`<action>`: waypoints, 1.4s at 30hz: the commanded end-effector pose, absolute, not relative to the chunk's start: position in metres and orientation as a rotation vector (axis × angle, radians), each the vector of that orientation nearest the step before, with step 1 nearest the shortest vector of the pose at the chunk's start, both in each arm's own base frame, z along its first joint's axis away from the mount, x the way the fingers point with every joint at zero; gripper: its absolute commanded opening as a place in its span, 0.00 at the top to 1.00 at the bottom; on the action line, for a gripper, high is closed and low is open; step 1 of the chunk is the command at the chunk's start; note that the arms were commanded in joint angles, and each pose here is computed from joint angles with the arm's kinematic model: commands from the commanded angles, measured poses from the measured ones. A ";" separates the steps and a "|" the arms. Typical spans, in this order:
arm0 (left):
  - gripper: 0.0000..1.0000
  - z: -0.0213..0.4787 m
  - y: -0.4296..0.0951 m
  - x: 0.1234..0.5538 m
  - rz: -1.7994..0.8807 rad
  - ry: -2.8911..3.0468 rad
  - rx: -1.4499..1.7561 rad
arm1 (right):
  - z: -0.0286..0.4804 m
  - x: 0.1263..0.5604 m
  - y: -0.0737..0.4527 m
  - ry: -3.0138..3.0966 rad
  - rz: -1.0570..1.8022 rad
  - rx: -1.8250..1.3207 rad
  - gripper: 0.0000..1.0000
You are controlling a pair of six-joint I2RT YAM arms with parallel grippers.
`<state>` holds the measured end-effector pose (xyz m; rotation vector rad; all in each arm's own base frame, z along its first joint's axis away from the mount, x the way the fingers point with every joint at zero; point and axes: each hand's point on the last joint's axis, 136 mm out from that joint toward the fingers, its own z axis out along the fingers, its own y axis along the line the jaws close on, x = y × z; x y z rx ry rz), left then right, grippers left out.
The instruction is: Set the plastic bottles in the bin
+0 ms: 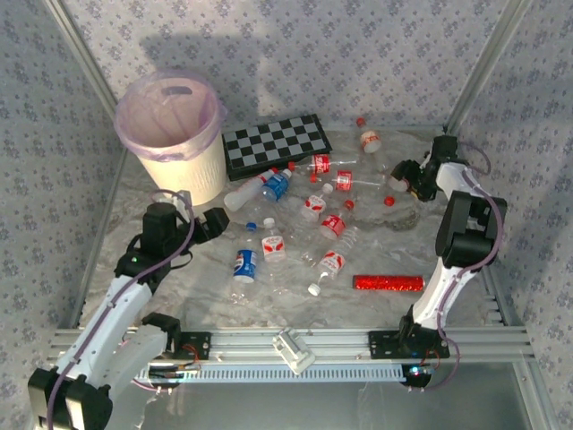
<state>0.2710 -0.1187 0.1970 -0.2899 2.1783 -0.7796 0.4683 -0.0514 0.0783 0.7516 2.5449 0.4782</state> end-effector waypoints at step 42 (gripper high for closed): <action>0.02 0.284 -0.307 0.309 -1.374 1.980 -0.056 | 0.257 0.263 0.240 2.240 1.192 -0.470 0.72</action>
